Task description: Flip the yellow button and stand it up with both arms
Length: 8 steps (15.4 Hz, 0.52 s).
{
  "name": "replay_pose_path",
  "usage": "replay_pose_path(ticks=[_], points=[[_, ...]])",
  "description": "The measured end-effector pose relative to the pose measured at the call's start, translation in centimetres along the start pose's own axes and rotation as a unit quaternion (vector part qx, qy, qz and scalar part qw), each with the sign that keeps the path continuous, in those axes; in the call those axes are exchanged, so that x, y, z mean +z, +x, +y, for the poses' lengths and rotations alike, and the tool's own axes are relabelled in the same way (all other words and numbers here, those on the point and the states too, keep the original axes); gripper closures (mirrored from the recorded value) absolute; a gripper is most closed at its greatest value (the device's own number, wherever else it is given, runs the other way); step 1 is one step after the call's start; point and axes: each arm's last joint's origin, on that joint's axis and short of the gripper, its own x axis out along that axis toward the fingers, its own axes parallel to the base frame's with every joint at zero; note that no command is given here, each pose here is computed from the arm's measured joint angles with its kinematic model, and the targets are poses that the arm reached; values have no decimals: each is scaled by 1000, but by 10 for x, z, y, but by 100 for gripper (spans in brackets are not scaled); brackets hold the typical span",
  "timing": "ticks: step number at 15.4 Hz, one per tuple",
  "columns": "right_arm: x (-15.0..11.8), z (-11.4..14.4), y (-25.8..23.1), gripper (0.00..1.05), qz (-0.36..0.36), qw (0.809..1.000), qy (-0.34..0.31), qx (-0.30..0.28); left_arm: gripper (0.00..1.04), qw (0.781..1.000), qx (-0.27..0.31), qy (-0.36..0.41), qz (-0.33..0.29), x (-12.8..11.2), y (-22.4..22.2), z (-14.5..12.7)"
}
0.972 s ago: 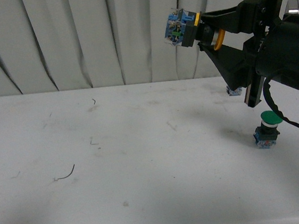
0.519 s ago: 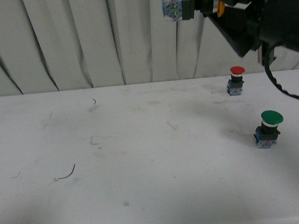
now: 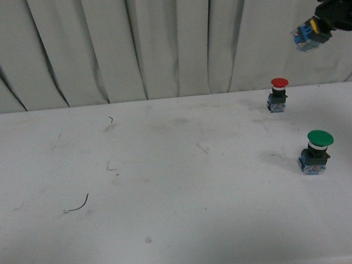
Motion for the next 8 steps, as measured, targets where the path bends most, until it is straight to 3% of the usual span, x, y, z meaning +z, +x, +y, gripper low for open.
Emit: replay_pose_path(ticks=[4,8], points=[[6,-38,20,70,63,992,-44,-103,7,1000,0,0,0,0,0,0],[-9,-40,48,70,119,982,-44,-138,7,1000,0,0,0,0,0,0]])
